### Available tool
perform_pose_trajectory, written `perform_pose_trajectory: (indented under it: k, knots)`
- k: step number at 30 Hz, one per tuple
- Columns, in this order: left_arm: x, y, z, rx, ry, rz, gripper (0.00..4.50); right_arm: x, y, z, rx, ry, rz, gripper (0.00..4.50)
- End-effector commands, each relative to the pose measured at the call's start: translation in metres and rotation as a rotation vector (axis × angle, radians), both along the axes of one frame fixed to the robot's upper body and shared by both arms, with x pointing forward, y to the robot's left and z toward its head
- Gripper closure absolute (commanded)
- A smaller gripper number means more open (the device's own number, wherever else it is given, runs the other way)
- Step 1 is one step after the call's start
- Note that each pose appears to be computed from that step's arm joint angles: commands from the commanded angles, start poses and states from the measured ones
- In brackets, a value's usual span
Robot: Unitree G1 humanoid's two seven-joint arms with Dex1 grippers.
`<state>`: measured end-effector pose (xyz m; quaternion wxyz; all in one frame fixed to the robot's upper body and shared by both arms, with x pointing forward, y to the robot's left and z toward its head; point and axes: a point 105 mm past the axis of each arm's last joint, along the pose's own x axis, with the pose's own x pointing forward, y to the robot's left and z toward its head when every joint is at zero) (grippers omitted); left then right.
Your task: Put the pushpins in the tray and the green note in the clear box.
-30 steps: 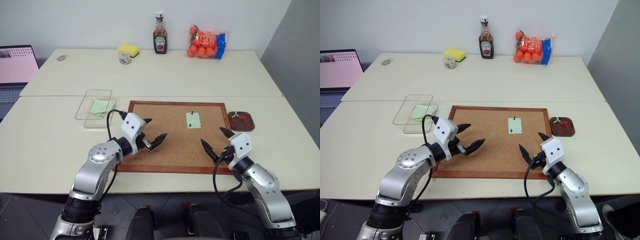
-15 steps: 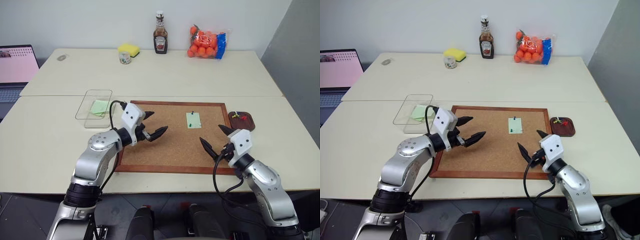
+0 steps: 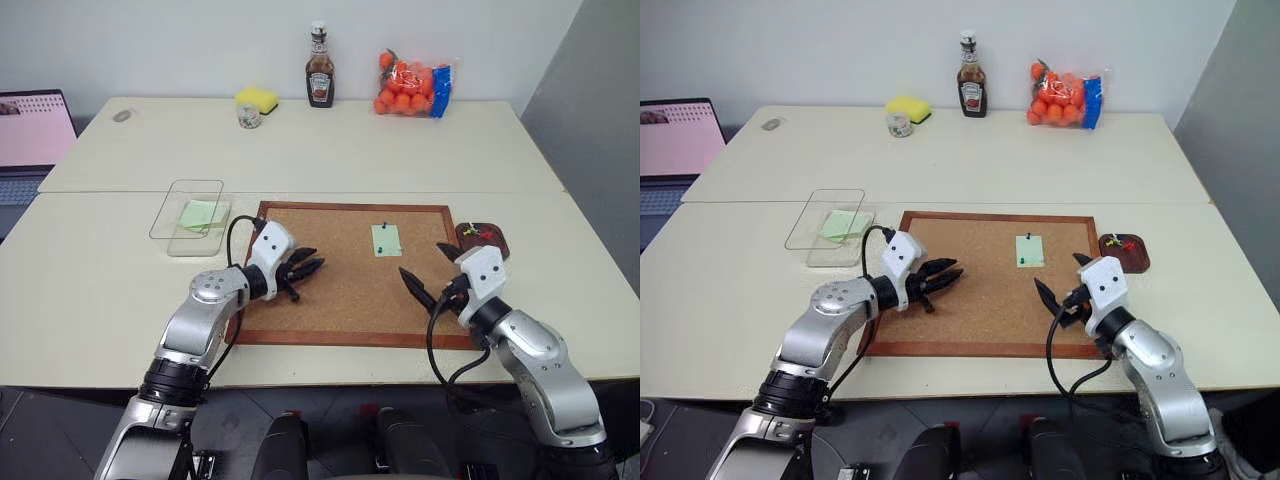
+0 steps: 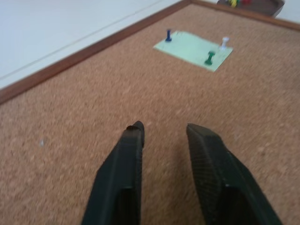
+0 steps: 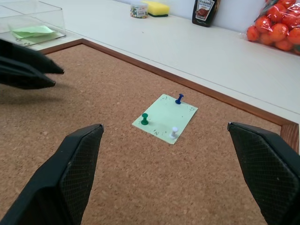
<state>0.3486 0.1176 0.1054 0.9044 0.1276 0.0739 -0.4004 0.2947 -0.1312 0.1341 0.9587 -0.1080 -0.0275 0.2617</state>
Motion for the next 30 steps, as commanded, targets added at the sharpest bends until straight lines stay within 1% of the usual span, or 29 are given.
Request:
perform_pose_trajectory:
  k: [1, 2, 3, 4, 6, 8, 9, 13, 18, 26, 30]
  knots:
    - [0.002, 0.0, 0.007, 0.0, -0.044, 0.015, 4.05, 0.01, -0.002, 0.019, 0.025, -0.06, -0.029, 0.0]
    - [0.002, -0.001, 0.005, 0.0, -0.041, 0.016, 4.15, 0.013, 0.0, 0.02, 0.029, -0.061, -0.026, 0.0]
    - [0.002, -0.001, 0.003, 0.0, -0.034, 0.017, 4.39, 0.017, 0.003, 0.022, 0.034, -0.061, -0.021, 0.0]
    - [0.002, -0.001, 0.001, 0.001, -0.024, 0.018, 4.49, 0.021, 0.006, 0.023, 0.04, -0.062, -0.02, 0.0]
    - [0.002, -0.001, -0.003, 0.0, -0.009, 0.024, 4.49, 0.031, 0.01, 0.027, 0.084, -0.048, -0.032, 0.0]
    - [0.001, -0.002, -0.005, -0.014, 0.011, 0.019, 4.49, 0.042, 0.015, 0.027, 0.126, 0.003, -0.034, 0.0]
    - [-0.001, -0.005, -0.005, -0.016, 0.02, 0.005, 4.49, 0.053, 0.015, 0.024, 0.132, 0.042, -0.054, 0.0]
    - [-0.002, -0.005, -0.006, -0.007, 0.028, -0.002, 4.49, 0.082, 0.017, 0.018, 0.121, 0.119, -0.098, 0.0]
    - [-0.004, -0.005, -0.009, 0.011, 0.027, -0.005, 4.49, 0.109, 0.016, 0.008, 0.112, 0.171, -0.151, 0.0]
    - [-0.01, -0.007, -0.011, 0.02, 0.03, -0.022, 4.49, 0.122, 0.03, -0.001, 0.105, 0.181, -0.126, 0.0]
    - [-0.013, -0.008, -0.011, 0.019, 0.032, -0.03, 4.49, 0.126, 0.033, 0.0, 0.131, 0.181, -0.122, 0.0]
